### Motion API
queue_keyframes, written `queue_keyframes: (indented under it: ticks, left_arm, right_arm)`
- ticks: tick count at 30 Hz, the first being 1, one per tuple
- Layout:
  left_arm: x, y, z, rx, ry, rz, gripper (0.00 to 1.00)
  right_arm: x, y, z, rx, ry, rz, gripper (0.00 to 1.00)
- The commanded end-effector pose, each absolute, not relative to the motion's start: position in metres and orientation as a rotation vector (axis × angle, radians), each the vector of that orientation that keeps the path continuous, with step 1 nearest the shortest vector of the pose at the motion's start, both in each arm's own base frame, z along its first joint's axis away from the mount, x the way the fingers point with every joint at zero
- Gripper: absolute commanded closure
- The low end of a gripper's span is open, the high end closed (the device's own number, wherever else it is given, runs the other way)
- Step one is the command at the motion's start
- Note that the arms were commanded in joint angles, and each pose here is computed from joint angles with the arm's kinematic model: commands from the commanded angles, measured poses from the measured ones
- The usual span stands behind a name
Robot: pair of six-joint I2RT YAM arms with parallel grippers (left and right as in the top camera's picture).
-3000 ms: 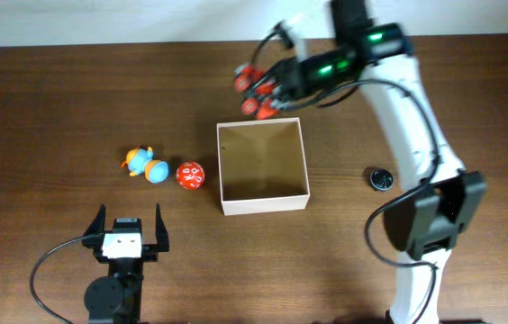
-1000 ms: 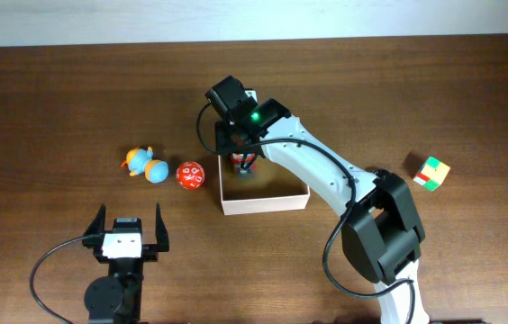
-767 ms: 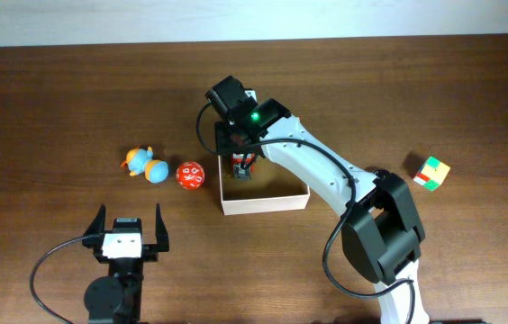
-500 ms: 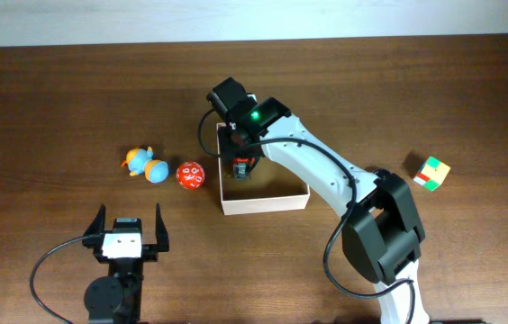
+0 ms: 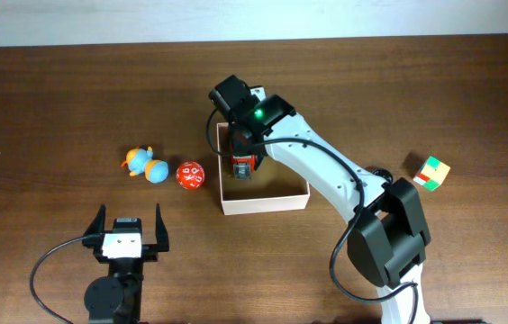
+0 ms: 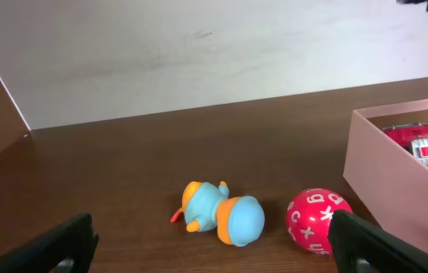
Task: Pack container
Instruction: 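Lower the fire truck into the box with the right gripper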
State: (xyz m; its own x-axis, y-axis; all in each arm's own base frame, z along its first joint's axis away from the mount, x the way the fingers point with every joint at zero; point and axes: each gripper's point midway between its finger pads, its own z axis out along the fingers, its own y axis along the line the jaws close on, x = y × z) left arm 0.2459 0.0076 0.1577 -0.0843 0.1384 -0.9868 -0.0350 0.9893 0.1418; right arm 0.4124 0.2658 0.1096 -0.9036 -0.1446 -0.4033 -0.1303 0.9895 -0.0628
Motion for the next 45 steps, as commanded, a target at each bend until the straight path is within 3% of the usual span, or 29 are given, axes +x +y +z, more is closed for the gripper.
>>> queue_keyframes:
  ticks: [1,25,30,45]
  left_arm:
    - [0.246,0.005,0.157,0.101,1.646,0.142,0.01]
    - [0.246,0.005,0.157,0.101,1.646,0.142,0.01]
    - [0.246,0.005,0.157,0.101,1.646,0.142,0.01]
    - [0.246,0.005,0.157,0.101,1.646,0.142,0.01]
  right_arm:
    - [0.415,0.259,0.109,-0.183,2.678,-0.071,0.57]
    - [0.417,0.263,0.068,-0.263,2.643,-0.049,0.56]
    - [0.416,0.265,0.067,-0.274,2.648,-0.031,0.46]
    - [0.405,0.275,0.063,-0.317,2.695,0.050,0.47]
